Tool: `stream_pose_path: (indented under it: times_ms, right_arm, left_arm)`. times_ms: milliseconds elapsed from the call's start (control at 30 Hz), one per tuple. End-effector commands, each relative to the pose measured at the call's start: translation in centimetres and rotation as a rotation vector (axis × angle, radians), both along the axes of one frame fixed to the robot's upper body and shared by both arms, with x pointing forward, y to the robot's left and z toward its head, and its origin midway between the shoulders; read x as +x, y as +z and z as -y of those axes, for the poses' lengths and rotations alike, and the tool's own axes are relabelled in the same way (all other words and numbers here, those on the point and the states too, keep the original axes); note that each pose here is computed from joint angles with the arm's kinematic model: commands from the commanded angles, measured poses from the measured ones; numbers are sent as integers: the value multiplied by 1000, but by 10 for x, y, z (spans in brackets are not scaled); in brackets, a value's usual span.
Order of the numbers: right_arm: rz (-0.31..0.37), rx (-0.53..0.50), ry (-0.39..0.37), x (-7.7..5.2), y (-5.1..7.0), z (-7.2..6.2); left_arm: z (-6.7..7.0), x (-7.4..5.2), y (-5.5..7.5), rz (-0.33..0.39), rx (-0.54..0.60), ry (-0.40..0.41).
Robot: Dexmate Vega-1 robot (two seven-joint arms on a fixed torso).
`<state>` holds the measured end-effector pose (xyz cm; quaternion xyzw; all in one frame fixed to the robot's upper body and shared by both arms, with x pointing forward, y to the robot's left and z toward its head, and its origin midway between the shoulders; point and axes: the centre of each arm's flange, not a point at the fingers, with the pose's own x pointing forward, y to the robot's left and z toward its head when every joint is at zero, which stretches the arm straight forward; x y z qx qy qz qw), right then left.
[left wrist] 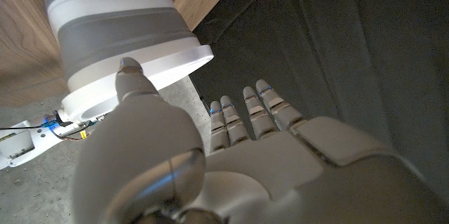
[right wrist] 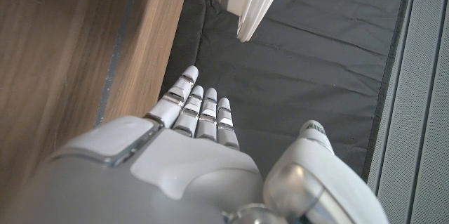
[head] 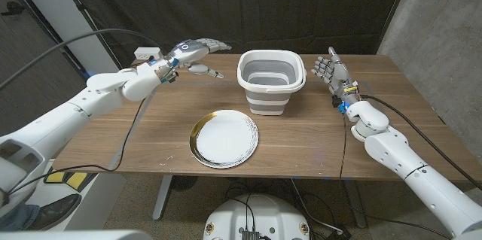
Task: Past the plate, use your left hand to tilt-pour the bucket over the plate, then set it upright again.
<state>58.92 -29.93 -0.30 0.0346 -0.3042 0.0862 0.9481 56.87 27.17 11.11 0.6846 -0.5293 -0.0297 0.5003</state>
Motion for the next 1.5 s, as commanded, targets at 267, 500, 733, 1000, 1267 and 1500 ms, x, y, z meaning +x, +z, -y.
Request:
stream_pose_path:
  times_ms: [267,500,733,1000,1267,1500]
  right_arm:
    - [-57,32,-3,1,3,27]
    - [-86,56,-11,-1,3,39]
    - [-114,75,-33,0,-2,48]
    - [-132,87,-41,-1,-6,48]
    - [-154,105,-59,-4,-10,47]
    - [-163,129,-72,-8,-13,49]
  left_arm:
    - [22,10,18,45,137,13]
    - [33,15,23,31,200,15]
    - [43,22,28,42,295,-4]
    - [56,19,37,70,363,-47]
    - [63,12,43,91,458,-61]
    - [69,7,49,107,522,-52]
